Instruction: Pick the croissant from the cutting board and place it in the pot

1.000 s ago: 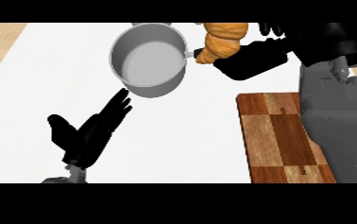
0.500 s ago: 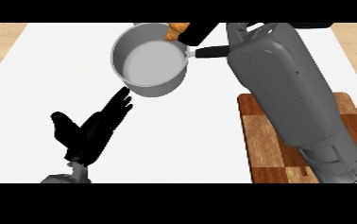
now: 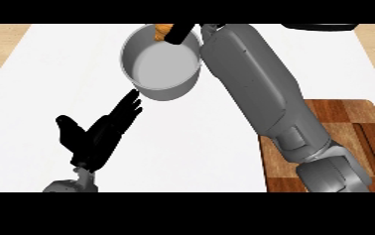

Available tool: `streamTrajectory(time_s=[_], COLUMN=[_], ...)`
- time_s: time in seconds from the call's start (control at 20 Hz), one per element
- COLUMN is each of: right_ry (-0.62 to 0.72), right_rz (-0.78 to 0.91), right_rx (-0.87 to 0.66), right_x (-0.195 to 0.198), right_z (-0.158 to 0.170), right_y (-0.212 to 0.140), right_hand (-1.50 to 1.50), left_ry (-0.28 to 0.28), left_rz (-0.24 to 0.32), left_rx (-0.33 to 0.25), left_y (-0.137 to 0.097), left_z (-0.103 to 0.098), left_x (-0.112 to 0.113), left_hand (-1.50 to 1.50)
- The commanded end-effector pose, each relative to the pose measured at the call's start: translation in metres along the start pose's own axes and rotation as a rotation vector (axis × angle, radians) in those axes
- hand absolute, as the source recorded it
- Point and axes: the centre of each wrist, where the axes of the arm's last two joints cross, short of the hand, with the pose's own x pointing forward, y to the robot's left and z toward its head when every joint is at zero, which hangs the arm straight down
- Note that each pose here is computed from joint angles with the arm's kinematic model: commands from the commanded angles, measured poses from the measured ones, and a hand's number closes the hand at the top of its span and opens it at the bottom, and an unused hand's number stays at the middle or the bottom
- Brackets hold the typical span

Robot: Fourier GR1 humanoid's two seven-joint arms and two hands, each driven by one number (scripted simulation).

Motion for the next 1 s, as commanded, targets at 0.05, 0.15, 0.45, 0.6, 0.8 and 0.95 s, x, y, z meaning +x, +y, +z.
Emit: streamTrajectory(time_s=[0.05, 0.15, 0.45, 0.6, 0.8, 0.95], right_ry=[0.029, 0.032, 0.148, 0.168, 0.116, 0.092], right_rz=[-0.057, 0.011, -0.255, -0.441, -0.512, -0.551], right_rx=[-0.003, 0.037, 0.040, -0.001, -0.030, -0.076], right_x=[0.003, -0.020, -0.034, -0.049, -0.061, -0.056], right_z=[-0.011, -0.006, -0.012, -0.011, -0.011, -0.013], right_y=[0.018, 0.042, 0.037, 0.037, 0.043, 0.041], right_hand=[1.50, 1.50, -1.50, -1.50, -1.50, -1.50], left_ry=[-0.005, 0.024, 0.006, -0.004, -0.012, 0.003], left_rz=[-0.012, -0.013, -0.019, -0.029, -0.035, -0.044], left_rx=[-0.034, -0.031, -0.058, -0.090, -0.084, -0.064], left_y=[-0.005, -0.003, -0.004, -0.018, -0.011, -0.006], left_z=[0.001, -0.004, -0.011, -0.011, -0.012, -0.012], left_x=[-0.004, 0.004, 0.003, 0.008, 0.010, 0.013], left_hand=[0.00, 0.00, 0.00, 0.00, 0.00, 0.00])
